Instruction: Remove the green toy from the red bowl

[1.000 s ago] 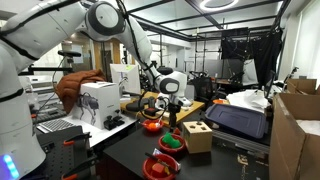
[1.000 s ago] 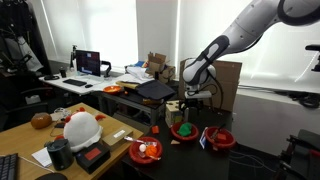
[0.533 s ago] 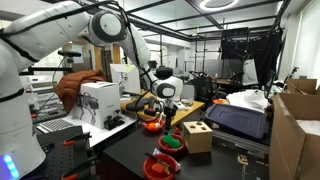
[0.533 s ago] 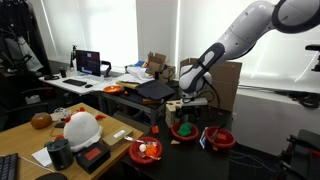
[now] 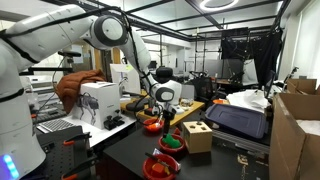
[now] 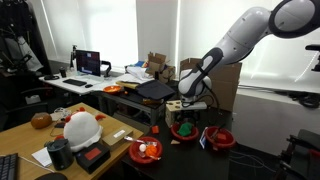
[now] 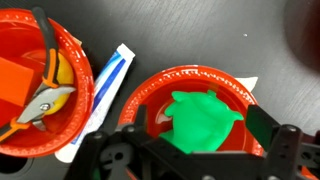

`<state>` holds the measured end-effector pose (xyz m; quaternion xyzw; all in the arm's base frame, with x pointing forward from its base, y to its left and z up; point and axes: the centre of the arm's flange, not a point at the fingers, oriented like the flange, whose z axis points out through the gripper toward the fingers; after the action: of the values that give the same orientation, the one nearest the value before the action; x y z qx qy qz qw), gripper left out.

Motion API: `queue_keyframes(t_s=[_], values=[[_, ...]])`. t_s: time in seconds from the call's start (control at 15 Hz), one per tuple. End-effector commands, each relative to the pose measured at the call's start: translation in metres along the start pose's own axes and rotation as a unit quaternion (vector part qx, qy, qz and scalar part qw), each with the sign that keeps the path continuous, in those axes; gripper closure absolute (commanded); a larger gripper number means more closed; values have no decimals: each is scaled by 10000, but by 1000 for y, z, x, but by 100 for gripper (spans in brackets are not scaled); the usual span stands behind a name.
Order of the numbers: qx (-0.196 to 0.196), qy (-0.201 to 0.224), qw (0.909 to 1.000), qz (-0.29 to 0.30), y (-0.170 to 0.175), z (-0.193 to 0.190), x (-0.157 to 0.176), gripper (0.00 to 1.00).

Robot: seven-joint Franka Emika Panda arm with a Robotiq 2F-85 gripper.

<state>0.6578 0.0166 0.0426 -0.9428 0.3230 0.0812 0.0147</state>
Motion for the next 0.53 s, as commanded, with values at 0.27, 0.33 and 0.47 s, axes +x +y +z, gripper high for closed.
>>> queue_keyframes(t_s=[0.27, 0.33, 0.47], values=[[208, 181, 9996, -64, -6, -5, 10, 0], [208, 163, 9996, -37, -4, -3, 10, 0], [192, 154, 9997, -29, -2, 3, 11, 0]])
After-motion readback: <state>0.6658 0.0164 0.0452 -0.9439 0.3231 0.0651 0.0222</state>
